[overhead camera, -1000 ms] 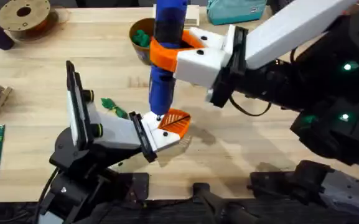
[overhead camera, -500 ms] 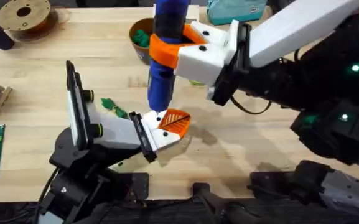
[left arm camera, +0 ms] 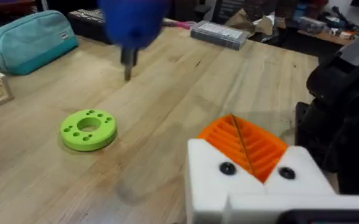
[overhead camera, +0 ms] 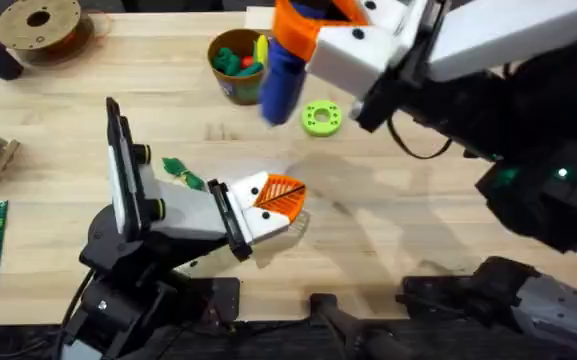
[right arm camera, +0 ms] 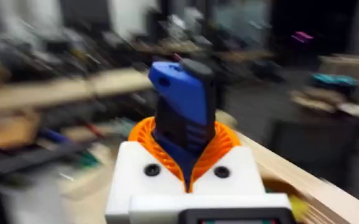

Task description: Pick up the gripper from the table and insert it into the empty holder that is missing its gripper. Then pick up a screw, insert it into the mounting hole, and use the screwdriver to tighten it. Finally, clean up the table by picking up the vegetable and placing it into the bucket.

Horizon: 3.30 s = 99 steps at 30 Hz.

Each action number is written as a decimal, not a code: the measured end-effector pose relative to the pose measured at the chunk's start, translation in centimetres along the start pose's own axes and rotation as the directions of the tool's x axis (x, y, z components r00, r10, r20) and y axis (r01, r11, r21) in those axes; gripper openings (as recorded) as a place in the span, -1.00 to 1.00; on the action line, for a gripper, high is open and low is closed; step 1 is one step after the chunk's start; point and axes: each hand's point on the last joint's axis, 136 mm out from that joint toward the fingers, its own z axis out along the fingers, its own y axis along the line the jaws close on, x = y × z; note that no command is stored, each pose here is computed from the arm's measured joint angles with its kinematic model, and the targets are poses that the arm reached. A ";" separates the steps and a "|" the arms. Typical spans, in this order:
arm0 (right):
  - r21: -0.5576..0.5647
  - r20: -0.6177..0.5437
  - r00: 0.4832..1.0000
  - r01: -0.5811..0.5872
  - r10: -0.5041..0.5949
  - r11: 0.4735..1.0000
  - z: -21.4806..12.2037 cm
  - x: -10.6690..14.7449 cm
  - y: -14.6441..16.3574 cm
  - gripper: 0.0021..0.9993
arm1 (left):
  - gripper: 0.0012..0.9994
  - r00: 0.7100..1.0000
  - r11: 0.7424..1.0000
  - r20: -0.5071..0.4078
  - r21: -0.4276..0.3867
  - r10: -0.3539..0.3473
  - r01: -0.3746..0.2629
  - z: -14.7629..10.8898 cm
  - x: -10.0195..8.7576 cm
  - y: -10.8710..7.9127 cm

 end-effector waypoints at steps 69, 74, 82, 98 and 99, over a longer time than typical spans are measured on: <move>0.608 -0.607 0.739 0.194 0.292 0.770 -16.2 12.7 -14.9 0.74 | 0.97 0.990 0.984 0.131 -0.160 -0.052 0.073 -0.7 -4.1 2.4; 0.649 -0.555 0.751 0.120 0.359 0.751 -16.1 12.8 -14.7 0.75 | 0.98 0.982 0.916 0.103 -0.354 -0.160 0.186 -3.2 -7.6 3.9; 0.684 -0.507 0.755 0.061 0.415 0.726 -16.0 12.9 -14.6 0.74 | 0.97 0.879 0.663 -0.120 -0.705 -0.461 0.252 -7.3 -8.3 6.9; 0.717 -0.460 0.758 0.010 0.463 0.697 -16.0 12.9 -14.6 0.75 | 0.97 0.438 -0.273 0.375 -0.921 -0.817 0.279 -14.2 -1.0 14.2; 0.717 -0.460 0.758 0.010 0.463 0.697 -16.0 12.9 -14.6 0.75 | 0.97 0.420 -0.314 0.402 -0.912 -0.814 0.264 -14.6 -0.4 14.6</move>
